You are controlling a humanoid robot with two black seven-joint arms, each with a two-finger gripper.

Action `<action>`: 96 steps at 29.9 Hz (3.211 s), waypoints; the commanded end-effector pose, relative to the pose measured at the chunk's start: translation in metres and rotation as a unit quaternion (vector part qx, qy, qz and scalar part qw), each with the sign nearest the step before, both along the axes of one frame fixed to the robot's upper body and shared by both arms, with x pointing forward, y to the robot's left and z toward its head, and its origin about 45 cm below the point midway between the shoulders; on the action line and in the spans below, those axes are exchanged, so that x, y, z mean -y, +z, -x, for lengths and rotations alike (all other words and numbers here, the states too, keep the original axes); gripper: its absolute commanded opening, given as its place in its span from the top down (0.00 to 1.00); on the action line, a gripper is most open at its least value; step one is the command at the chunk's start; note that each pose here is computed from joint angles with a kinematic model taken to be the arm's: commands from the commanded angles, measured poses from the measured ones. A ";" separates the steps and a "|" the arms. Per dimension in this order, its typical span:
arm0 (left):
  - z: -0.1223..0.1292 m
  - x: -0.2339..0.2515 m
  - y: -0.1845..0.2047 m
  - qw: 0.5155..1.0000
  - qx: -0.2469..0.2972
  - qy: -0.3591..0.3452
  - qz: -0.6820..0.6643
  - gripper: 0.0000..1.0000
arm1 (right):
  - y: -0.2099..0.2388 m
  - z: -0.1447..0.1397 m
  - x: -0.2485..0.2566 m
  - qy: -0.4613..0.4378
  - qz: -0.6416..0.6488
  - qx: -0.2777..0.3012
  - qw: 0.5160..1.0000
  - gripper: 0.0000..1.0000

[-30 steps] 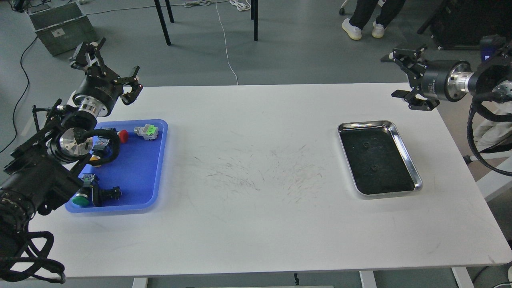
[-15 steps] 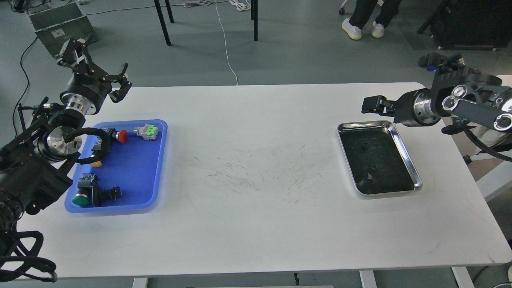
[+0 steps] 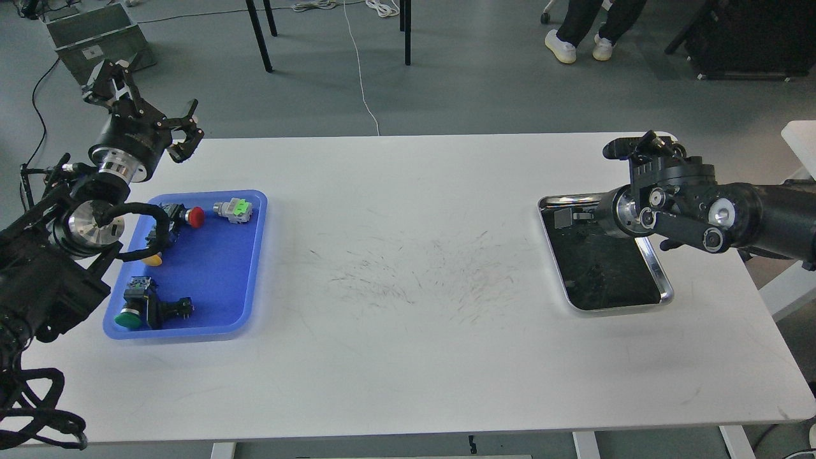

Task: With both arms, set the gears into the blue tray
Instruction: 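Move the right gripper down into the metal tray and grasp a small black part, then lift the small black part out of the metal tray with the right gripper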

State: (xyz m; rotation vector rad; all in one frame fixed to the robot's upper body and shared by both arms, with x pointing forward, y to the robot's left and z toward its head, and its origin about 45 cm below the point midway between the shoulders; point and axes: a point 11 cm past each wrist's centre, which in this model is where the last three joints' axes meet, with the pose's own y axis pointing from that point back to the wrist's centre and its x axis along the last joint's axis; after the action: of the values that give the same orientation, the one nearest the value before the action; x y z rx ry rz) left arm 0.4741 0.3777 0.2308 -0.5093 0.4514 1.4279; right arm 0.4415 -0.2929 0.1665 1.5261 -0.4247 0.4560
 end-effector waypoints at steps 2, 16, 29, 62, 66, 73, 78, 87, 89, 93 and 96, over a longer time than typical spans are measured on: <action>0.001 -0.002 0.000 1.000 -0.001 0.001 -0.001 0.01 | -0.007 -0.001 0.002 -0.006 0.004 0.005 1.000 0.02; 0.001 -0.002 -0.002 1.000 -0.002 0.001 -0.002 0.01 | -0.024 0.000 0.011 -0.027 0.000 0.039 0.999 0.05; 0.001 -0.004 -0.001 1.000 -0.001 0.003 -0.002 0.01 | -0.042 -0.001 -0.007 -0.027 -0.002 0.047 0.998 0.07; 0.002 -0.005 -0.002 1.000 -0.003 0.004 -0.003 0.01 | -0.051 0.008 0.000 -0.027 0.003 0.029 0.999 0.83; 0.002 -0.005 -0.002 1.000 -0.003 0.005 -0.004 0.01 | -0.047 0.006 0.004 -0.029 0.006 0.030 0.999 0.96; 0.002 -0.004 -0.001 1.000 -0.002 0.004 -0.003 0.01 | -0.032 -0.004 0.003 -0.028 0.003 0.045 0.999 0.98; 0.001 -0.005 -0.001 1.000 -0.002 0.005 -0.003 0.01 | -0.009 -0.016 -0.007 -0.018 -0.008 0.063 0.998 0.98; -0.001 -0.003 0.002 1.000 0.001 0.004 -0.003 0.01 | 0.062 -0.045 -0.073 0.021 -0.117 0.120 0.986 0.98; -0.001 -0.003 0.002 1.000 0.001 0.004 -0.003 0.01 | 0.065 -0.045 -0.092 0.029 -0.141 0.122 0.982 0.98; -0.001 -0.003 0.003 1.000 0.001 0.003 -0.003 0.01 | 0.054 -0.033 -0.160 0.055 -0.195 0.101 0.974 0.98; 0.000 -0.004 0.002 1.000 0.000 0.004 -0.004 0.01 | 0.048 -0.021 -0.208 0.069 -0.238 0.098 0.964 0.98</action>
State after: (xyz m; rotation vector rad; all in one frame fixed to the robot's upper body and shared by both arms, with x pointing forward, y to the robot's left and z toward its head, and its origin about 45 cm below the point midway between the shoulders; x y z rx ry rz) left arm 0.4750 0.3808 0.2334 -0.5087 0.4440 1.4355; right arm 0.4740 -0.1287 0.2198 1.9069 -0.6200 0.6481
